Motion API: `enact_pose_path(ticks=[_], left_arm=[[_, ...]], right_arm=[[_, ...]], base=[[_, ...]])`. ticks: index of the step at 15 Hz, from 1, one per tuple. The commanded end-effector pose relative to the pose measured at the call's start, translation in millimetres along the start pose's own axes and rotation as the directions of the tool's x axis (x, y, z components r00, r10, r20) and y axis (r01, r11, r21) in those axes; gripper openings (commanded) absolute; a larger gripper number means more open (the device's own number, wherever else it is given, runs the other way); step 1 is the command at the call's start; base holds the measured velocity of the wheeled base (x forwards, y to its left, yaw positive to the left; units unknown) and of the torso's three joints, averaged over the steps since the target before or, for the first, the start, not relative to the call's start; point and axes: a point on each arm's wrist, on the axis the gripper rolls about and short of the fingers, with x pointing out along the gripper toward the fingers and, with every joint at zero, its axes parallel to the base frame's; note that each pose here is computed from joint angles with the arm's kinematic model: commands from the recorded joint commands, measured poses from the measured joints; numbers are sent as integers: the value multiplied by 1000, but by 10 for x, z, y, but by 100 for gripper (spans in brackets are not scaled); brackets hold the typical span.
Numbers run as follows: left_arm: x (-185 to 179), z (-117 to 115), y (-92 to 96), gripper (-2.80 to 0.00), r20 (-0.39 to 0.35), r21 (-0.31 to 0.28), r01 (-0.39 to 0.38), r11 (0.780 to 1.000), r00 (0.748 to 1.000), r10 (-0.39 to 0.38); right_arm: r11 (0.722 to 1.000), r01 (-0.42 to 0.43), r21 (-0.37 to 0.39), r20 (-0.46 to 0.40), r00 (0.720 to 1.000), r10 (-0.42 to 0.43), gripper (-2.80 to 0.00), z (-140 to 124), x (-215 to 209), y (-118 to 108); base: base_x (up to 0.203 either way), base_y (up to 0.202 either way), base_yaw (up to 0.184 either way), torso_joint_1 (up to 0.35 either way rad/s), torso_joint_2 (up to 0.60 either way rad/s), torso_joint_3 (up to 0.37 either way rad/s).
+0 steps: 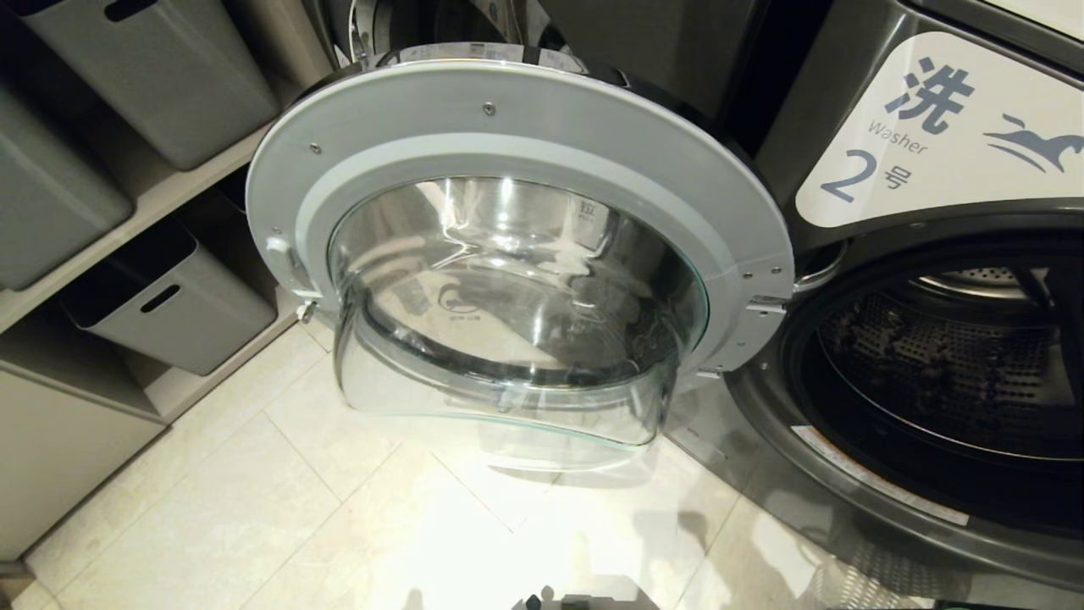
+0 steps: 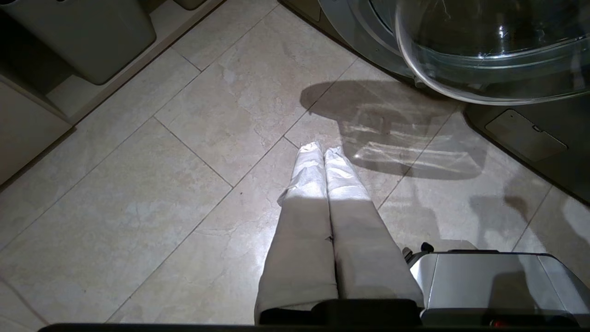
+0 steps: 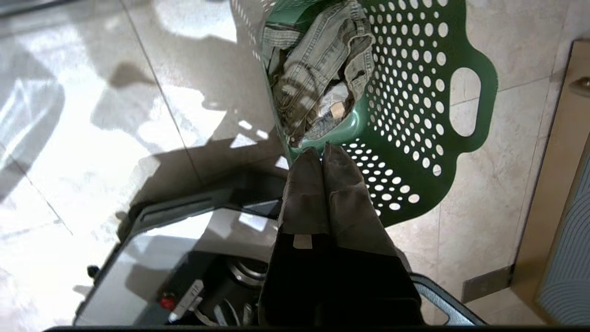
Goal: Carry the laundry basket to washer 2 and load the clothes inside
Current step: Place the clothes into the washing machine
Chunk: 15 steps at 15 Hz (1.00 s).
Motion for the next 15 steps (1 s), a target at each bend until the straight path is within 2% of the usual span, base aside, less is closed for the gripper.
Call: enact_pose_path(ticks=[1, 3, 9, 15], left_arm=[[2, -4, 0, -280, -2, 0, 0, 1000, 1000, 0], [2, -4, 0, -280, -3, 0, 0, 1000, 1000, 0], [1, -4, 0, -280, -1, 0, 0, 1000, 1000, 0], [1, -4, 0, -280, -1, 0, 0, 1000, 1000, 0]], right_arm=[[996, 57, 69, -62, 997, -53, -280, 135, 166, -67], [990, 74, 117, -64, 996, -66, -280, 216, 199, -136], [979, 124, 165, -90, 990, -111, -280, 251, 244, -306], [947, 191, 260, -178, 973, -147, -280, 314, 406, -580]], base=[[0, 0, 0, 0, 0, 0], [0, 0, 0, 0, 0, 0], [0, 0, 0, 0, 0, 0], [0, 0, 0, 0, 0, 0]])
